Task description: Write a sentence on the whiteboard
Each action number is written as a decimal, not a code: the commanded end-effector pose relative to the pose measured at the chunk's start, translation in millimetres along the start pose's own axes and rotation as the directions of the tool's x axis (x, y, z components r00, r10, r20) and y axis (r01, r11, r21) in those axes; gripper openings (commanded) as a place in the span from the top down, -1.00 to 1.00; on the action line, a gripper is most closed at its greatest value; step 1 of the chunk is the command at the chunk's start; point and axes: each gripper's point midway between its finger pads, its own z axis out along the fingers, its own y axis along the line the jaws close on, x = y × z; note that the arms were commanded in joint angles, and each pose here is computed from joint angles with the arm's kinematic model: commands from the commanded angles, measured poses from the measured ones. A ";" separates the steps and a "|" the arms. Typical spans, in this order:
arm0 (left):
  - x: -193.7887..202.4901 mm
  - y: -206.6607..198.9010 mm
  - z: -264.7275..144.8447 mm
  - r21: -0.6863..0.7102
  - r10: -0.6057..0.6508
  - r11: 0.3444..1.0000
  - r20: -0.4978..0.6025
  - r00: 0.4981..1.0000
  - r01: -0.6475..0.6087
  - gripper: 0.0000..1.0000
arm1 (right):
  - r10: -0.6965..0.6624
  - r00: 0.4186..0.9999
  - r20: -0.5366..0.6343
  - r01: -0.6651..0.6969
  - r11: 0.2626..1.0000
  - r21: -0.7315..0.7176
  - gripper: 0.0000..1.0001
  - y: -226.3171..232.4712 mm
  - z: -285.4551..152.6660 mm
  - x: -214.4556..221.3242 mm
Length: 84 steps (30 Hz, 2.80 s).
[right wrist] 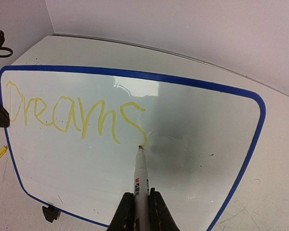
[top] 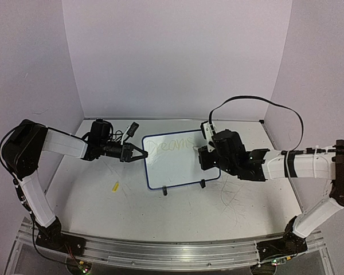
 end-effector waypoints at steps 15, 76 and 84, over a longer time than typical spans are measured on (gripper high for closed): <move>-12.9 3.5 -0.6 -0.051 0.030 0.998 0.012 0.999 -0.030 1.00 | 0.081 0.959 0.272 -0.029 0.981 -0.191 1.00 24.6 -58.2 -94.0; -18.6 -0.8 0.2 -0.104 0.068 0.992 0.004 0.998 -0.067 1.00 | -0.084 0.995 0.061 0.097 0.965 -0.242 1.00 142.5 13.6 4.9; -18.2 -0.6 0.6 -0.102 0.068 0.992 0.002 0.998 -0.067 1.00 | -0.086 0.995 0.047 0.094 0.970 -0.224 1.00 139.6 21.6 8.1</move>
